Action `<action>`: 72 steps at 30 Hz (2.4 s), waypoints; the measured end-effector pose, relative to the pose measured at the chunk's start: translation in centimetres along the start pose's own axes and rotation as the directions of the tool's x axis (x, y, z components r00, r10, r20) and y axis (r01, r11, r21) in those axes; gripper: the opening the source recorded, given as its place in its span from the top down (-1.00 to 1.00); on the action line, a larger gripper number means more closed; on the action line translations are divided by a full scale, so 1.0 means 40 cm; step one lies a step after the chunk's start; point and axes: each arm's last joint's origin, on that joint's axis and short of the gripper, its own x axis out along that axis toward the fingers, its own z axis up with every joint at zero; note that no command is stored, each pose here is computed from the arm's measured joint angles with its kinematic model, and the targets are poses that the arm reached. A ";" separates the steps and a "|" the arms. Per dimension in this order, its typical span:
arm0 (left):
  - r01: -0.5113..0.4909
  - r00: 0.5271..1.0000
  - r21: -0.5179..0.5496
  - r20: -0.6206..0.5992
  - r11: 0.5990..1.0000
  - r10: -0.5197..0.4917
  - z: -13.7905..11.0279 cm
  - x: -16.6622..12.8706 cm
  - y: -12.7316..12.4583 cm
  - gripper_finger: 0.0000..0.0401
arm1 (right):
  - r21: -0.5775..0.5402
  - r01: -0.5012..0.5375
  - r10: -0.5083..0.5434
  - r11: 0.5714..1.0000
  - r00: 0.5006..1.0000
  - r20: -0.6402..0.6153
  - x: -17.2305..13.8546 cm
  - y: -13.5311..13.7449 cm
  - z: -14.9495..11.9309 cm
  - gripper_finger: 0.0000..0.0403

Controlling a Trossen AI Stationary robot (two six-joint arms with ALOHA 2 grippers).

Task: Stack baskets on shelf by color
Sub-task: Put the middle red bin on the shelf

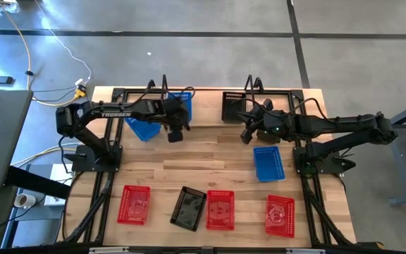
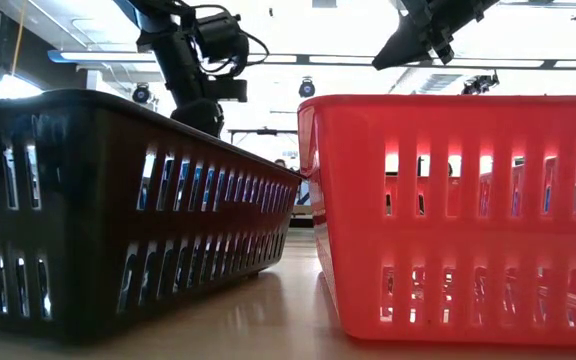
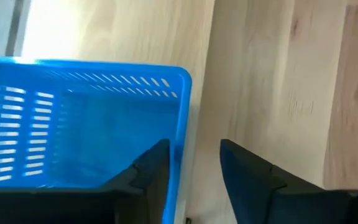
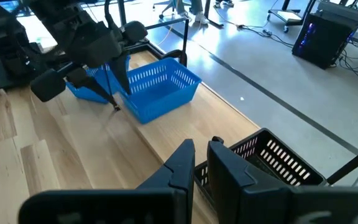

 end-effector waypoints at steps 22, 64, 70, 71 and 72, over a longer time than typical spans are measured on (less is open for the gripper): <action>0.105 0.984 -0.284 0.167 0.953 -0.058 -0.022 -0.174 -0.009 0.19 | 0.147 -0.236 0.245 0.961 0.968 -0.052 -0.003 0.018 -0.004 0.85; 0.507 0.860 -0.076 0.105 0.859 -0.499 -0.094 -0.353 -0.385 0.20 | 0.158 -0.563 0.584 0.811 0.769 -0.260 -0.170 0.465 0.046 0.85; 0.508 0.860 -0.072 0.104 0.858 -0.500 -0.095 -0.354 -0.387 0.19 | 0.096 -0.561 0.541 0.822 0.717 -0.440 -0.163 0.541 -0.001 0.82; 0.508 0.860 -0.072 0.104 0.858 -0.500 -0.095 -0.354 -0.387 0.20 | 0.087 -0.554 0.525 0.828 0.710 -0.469 -0.160 0.551 -0.013 0.80; 0.508 0.860 -0.072 0.104 0.858 -0.500 -0.095 -0.354 -0.387 0.20 | 0.079 -0.553 0.513 0.829 0.699 -0.498 -0.158 0.559 -0.024 0.77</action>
